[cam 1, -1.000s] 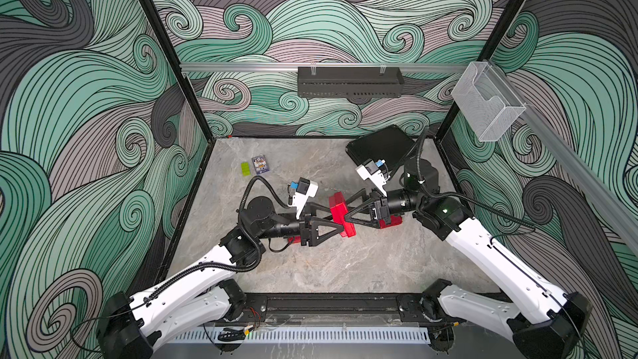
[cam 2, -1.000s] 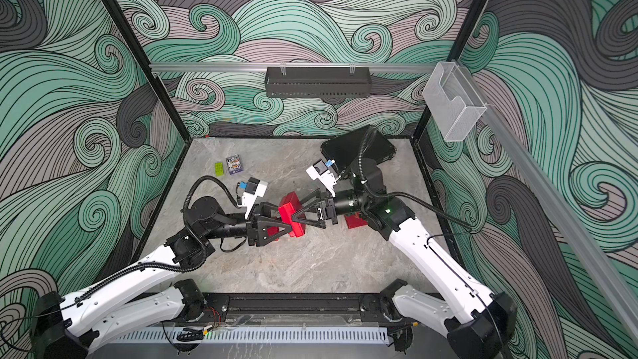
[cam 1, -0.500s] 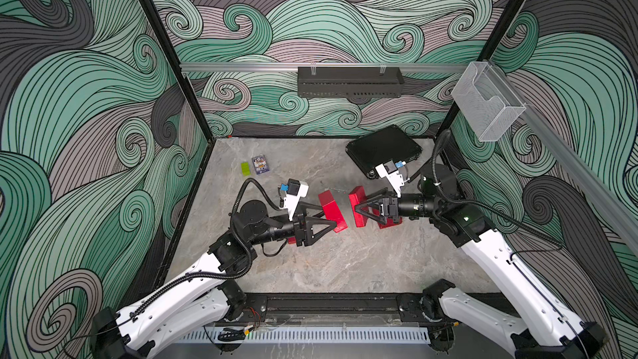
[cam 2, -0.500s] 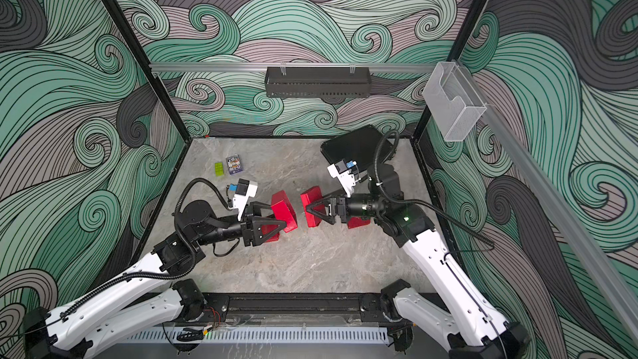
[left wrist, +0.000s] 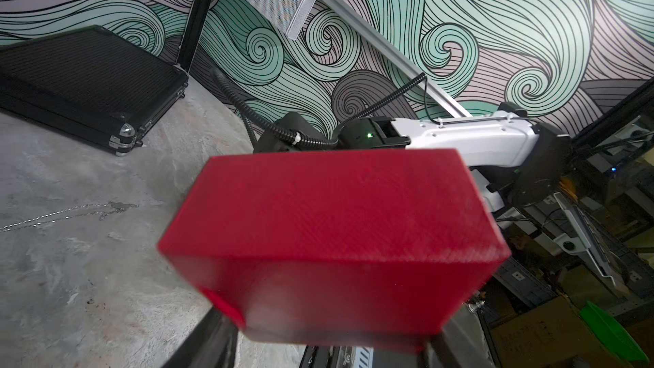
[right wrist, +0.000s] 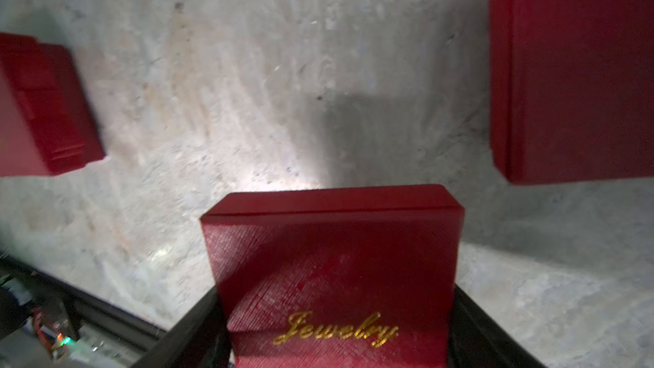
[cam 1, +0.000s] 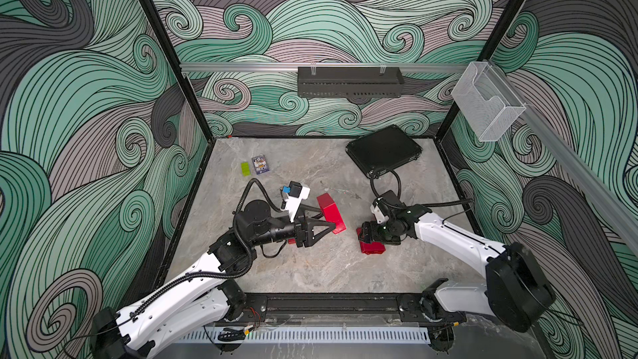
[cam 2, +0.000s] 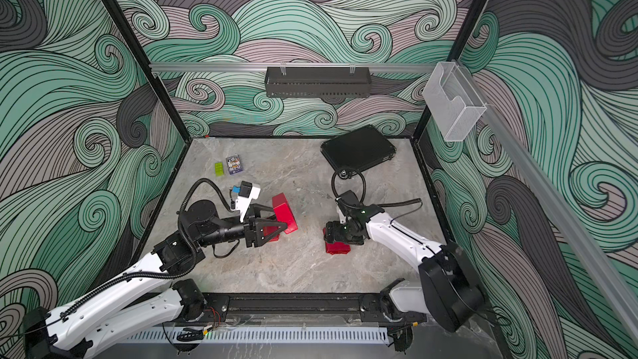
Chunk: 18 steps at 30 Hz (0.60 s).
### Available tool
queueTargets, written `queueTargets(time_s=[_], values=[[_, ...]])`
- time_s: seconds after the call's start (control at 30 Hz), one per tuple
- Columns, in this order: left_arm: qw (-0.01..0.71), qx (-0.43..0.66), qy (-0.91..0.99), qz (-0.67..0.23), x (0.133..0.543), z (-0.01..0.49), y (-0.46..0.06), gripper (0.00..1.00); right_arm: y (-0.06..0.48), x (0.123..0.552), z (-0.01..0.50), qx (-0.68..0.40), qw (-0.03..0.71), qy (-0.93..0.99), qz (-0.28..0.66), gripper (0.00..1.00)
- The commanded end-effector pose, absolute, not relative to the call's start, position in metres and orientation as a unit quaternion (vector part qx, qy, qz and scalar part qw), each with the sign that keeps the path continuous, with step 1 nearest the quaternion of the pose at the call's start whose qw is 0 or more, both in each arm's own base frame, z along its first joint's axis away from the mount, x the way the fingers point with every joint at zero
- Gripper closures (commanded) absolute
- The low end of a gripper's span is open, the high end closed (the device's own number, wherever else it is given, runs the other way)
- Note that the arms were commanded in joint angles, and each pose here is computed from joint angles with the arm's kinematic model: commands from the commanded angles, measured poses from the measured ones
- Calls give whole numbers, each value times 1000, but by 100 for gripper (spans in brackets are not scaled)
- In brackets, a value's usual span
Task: Take the necklace out of the lift-off lid jewelry box
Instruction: Place the lid at the center of the board.
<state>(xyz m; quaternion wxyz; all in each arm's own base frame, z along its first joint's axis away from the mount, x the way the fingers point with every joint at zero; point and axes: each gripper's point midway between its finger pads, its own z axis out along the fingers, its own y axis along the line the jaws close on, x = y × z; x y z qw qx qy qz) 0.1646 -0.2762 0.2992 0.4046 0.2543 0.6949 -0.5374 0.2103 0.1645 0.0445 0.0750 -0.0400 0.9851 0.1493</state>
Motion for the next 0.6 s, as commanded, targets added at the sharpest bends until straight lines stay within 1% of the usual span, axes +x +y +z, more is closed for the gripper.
queueTargets(time_s=[0.0, 0.17, 0.43, 0.5, 0.57], values=[[414, 253, 698, -526, 169, 296, -274, 51, 161, 228, 45, -32, 103, 986, 123, 13], [410, 250, 705, -521, 171, 288, -273, 51, 162, 233, 56, -57, 107, 986, 114, 1], [401, 248, 713, -518, 174, 279, -276, 51, 167, 234, 91, -99, 122, 979, 127, 1], [399, 248, 715, -518, 175, 278, -277, 51, 175, 232, 107, -112, 135, 972, 158, 2], [394, 250, 716, -519, 175, 276, -278, 51, 191, 225, 130, -137, 149, 955, 216, 4]])
